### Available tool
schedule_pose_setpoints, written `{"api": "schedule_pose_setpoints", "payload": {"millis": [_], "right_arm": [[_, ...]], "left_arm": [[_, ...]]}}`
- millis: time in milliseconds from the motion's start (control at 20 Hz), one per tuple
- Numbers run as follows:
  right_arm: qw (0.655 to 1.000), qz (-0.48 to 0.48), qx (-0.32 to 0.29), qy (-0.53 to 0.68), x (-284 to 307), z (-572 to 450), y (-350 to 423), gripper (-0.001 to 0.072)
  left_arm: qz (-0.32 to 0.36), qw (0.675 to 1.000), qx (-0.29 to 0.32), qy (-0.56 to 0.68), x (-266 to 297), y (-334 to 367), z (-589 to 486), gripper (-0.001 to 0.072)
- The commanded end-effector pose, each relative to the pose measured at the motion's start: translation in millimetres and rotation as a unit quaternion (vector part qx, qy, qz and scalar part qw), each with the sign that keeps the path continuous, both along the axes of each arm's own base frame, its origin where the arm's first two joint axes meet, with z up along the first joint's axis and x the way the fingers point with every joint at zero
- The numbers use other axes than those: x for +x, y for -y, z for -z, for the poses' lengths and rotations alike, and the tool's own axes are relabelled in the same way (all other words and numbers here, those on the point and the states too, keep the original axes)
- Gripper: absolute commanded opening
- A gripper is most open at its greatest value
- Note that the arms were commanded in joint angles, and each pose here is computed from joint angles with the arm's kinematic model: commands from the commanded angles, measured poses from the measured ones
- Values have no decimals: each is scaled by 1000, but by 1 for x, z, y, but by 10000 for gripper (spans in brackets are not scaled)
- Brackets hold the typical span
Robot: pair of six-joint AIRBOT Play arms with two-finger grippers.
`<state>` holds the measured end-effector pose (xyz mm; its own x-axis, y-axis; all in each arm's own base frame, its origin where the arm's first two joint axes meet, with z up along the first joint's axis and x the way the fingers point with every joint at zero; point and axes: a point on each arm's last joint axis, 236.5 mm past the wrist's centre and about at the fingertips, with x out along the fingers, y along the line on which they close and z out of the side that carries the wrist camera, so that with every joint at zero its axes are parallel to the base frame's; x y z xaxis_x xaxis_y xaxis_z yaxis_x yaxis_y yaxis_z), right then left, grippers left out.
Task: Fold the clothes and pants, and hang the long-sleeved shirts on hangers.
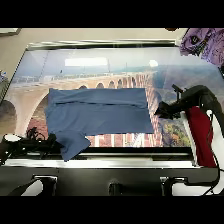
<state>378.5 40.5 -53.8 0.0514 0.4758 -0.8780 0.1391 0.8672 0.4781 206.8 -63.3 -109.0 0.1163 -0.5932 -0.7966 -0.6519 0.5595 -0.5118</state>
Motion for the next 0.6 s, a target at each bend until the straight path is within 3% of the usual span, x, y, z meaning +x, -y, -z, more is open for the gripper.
{"api": "schedule_pose_setpoints", "payload": {"millis": [0,50,550], "right_arm": [[999,-10,-11,-36,-23,18,4,461],[999,-8,-9,-45,-29,24,2,495],[994,40,43,-93,-65,61,-25,473]], "left_arm": [[-4,1000,1,8,5,6,4,20],[-4,1000,1,9,6,6,3,20],[10,1000,-12,13,4,11,-1,20]]}}
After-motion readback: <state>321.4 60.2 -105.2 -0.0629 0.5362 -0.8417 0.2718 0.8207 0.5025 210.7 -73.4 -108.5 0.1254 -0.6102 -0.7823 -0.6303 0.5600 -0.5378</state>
